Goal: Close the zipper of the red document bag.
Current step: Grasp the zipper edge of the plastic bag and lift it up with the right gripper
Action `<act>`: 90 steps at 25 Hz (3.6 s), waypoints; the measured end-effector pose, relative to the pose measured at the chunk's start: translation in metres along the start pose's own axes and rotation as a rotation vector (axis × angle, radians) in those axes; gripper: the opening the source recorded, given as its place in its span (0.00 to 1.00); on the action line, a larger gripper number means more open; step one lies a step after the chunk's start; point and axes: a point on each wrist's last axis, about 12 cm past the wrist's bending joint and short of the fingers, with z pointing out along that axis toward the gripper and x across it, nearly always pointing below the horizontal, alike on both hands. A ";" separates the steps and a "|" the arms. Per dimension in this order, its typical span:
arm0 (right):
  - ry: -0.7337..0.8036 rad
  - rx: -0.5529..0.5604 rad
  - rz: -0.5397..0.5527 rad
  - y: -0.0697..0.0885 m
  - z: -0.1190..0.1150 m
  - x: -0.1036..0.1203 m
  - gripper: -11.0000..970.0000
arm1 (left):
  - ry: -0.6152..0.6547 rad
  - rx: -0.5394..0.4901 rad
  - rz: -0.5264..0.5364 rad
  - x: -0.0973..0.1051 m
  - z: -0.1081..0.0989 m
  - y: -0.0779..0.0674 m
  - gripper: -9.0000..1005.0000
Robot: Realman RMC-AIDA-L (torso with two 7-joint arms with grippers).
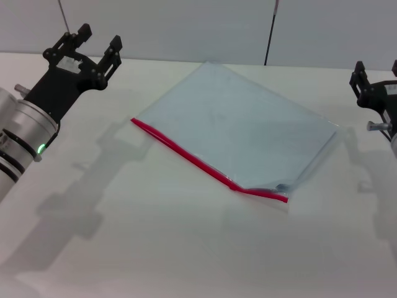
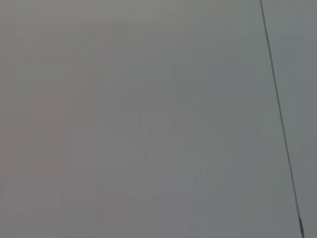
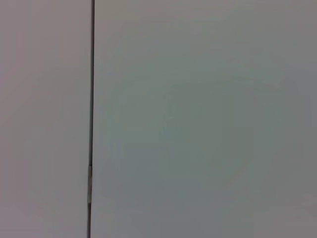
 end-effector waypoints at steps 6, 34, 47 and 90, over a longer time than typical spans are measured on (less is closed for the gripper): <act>-0.001 -0.003 -0.006 0.000 0.002 -0.001 0.72 | 0.000 0.000 0.001 0.000 0.000 0.000 0.63; 0.174 -0.495 -0.140 0.032 -0.026 -0.032 0.73 | 0.021 -0.014 -0.008 0.002 -0.005 0.006 0.62; 0.252 -0.673 -0.539 0.036 -0.059 -0.043 0.73 | 0.033 -0.018 -0.005 0.004 -0.008 0.007 0.62; 0.417 -0.843 -0.891 0.049 -0.046 -0.024 0.72 | 0.031 -0.018 0.001 0.004 -0.007 0.007 0.61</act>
